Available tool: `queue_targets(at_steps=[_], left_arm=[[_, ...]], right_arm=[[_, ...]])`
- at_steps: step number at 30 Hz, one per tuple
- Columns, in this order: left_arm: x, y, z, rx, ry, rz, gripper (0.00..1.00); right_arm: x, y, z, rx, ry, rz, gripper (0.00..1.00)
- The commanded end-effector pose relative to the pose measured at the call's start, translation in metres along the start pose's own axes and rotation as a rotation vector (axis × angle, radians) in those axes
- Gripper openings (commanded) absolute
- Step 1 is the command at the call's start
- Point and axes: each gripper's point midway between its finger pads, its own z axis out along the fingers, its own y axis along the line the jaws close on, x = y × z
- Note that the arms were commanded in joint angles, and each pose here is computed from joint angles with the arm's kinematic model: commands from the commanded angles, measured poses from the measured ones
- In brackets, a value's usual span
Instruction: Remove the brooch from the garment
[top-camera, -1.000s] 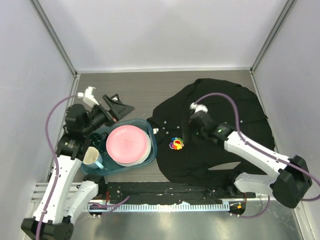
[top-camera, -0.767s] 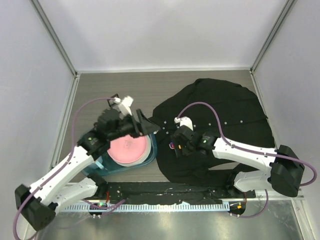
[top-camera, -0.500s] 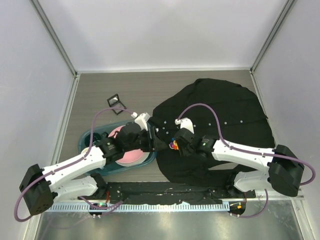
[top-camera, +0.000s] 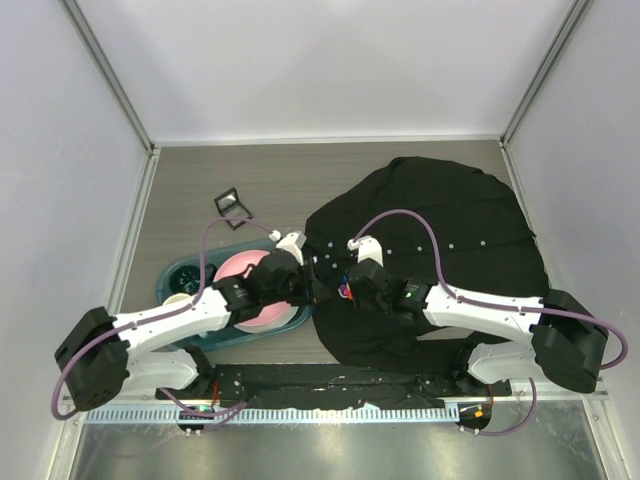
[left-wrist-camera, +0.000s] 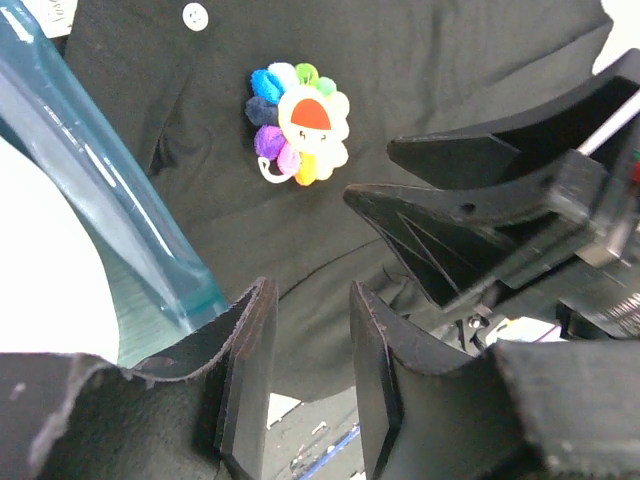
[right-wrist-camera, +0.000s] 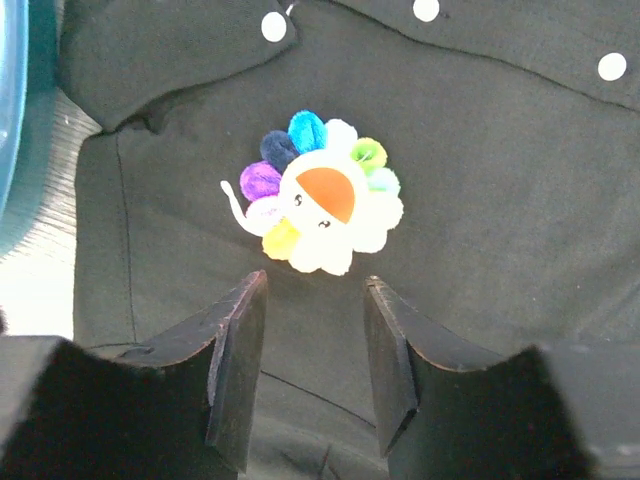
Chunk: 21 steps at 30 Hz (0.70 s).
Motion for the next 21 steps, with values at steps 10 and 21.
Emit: queue_targets(at_steps=[10, 21], left_arm=[[-0.012, -0.01, 0.052, -0.085, 0.006, 0.004, 0.26], [-0.012, 0.018, 0.08, -0.275, 0.041, 0.066, 0.13]], right_arm=[[-0.014, 0.014, 0.009, -0.077, -0.128, 0.037, 0.42], [-0.004, 0.009, 0.022, -0.035, -0.106, 0.011, 0.6]])
